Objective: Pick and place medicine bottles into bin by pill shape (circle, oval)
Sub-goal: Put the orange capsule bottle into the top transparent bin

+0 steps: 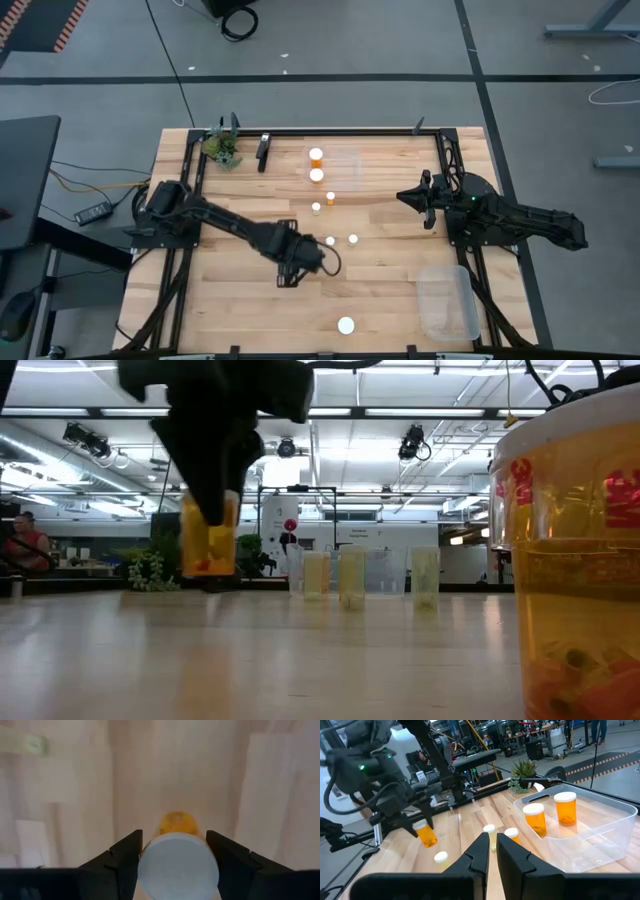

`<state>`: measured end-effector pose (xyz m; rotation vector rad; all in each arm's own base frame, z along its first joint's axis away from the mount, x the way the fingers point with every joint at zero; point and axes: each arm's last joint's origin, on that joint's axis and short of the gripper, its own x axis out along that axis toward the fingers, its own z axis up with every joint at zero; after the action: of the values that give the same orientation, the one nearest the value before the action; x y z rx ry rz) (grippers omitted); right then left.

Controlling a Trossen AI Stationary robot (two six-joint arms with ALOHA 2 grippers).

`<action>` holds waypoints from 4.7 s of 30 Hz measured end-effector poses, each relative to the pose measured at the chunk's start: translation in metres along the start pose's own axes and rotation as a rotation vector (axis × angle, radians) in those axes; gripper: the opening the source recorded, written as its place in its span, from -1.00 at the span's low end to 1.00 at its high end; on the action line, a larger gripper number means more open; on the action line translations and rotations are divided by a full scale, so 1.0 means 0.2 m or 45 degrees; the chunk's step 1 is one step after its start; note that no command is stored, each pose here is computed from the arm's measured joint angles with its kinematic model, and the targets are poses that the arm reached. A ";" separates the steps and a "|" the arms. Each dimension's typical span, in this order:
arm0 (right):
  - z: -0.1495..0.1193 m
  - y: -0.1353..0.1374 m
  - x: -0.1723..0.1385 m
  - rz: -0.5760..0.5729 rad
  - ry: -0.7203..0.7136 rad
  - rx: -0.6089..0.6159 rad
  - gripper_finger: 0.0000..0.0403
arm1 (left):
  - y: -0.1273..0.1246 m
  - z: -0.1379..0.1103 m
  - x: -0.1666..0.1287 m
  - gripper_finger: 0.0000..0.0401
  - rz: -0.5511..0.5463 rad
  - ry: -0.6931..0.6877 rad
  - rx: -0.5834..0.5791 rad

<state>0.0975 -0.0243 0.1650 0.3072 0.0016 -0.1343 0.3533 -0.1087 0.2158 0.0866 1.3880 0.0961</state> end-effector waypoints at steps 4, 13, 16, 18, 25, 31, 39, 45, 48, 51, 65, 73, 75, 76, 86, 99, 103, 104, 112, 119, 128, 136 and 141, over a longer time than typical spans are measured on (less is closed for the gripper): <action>0.00 0.00 0.00 0.000 0.000 0.000 -0.80 | 0.09 0.04 -0.03 0.07 0.006 -0.008 0.025; 0.00 0.00 0.00 0.000 0.000 0.000 -0.80 | 0.27 0.16 -0.13 0.07 -0.031 -0.113 0.095; 0.00 0.00 0.00 0.000 0.000 0.000 -0.80 | 0.33 0.19 -0.16 0.08 -0.030 -0.145 0.116; 0.00 0.00 0.00 0.000 0.000 0.000 -0.80 | 0.37 0.20 -0.17 0.06 -0.023 -0.163 0.128; 0.00 0.00 0.00 0.000 0.000 0.000 -0.80 | 0.58 0.25 -0.16 0.07 0.022 -0.241 0.119; 0.00 0.00 0.00 0.000 0.000 0.000 -0.80 | 0.75 0.30 -0.14 0.06 0.027 -0.381 0.108; 0.00 0.00 0.00 0.000 0.000 0.000 -0.80 | 1.02 0.33 -0.15 0.06 0.144 -0.550 0.058; 0.00 0.00 0.00 0.000 0.000 0.000 -0.80 | 1.19 0.38 -0.11 0.04 0.258 -0.703 0.036; 0.00 0.00 0.00 0.000 0.000 0.000 -0.80 | 1.25 0.40 -0.05 0.06 0.276 -0.731 0.033; 0.00 0.00 0.00 0.000 0.000 0.000 -0.80 | 1.29 0.42 0.04 0.08 0.289 -0.718 0.044; 0.00 0.00 0.00 0.000 0.000 0.000 -0.80 | 1.37 0.50 0.09 0.06 0.294 -0.754 -0.041; 0.00 0.00 0.00 -0.001 0.001 0.000 -0.80 | 1.42 0.61 0.07 0.05 0.213 -0.557 -0.017; 0.00 0.00 0.00 0.000 0.001 0.000 -0.80 | 1.42 0.61 0.06 0.07 0.200 -0.514 -0.017; 0.00 0.00 0.00 0.000 0.001 0.000 -0.80 | 1.42 0.61 0.07 0.08 0.200 -0.494 -0.019; 0.00 0.00 0.00 -0.001 0.001 0.000 -0.80 | 1.47 0.56 0.22 0.07 0.166 -0.372 -0.103; 0.00 0.00 0.00 -0.001 0.001 0.000 -0.80 | 1.47 0.55 0.33 0.06 0.155 -0.281 -0.155; 0.00 0.00 0.00 0.000 0.001 0.000 -0.80 | 1.46 0.54 0.33 0.15 0.151 -0.268 -0.154; 0.00 0.00 0.00 0.000 0.001 0.000 -0.80 | 1.46 0.54 0.33 0.17 0.149 -0.263 -0.153; 0.00 0.00 0.00 -0.001 0.000 0.000 -0.80 | 1.47 0.53 0.33 0.21 0.146 -0.249 -0.149; 0.00 0.00 0.00 0.000 0.001 0.000 -0.80 | 1.47 0.53 0.33 0.24 0.146 -0.243 -0.132; 0.00 0.00 0.00 0.000 0.001 0.000 -0.80 | 1.46 0.54 0.30 0.42 0.174 -0.237 -0.100; 0.00 0.00 0.00 0.000 0.001 0.000 -0.80 | 1.35 0.61 0.14 0.43 0.188 -0.282 0.035; 0.00 0.00 0.00 -0.001 0.001 0.000 -0.80 | 1.20 0.66 0.08 0.43 0.169 -0.302 0.184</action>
<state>0.0975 -0.0243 0.1649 0.3073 0.0023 -0.1348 0.4814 0.1307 0.2524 0.3018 1.1499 0.0933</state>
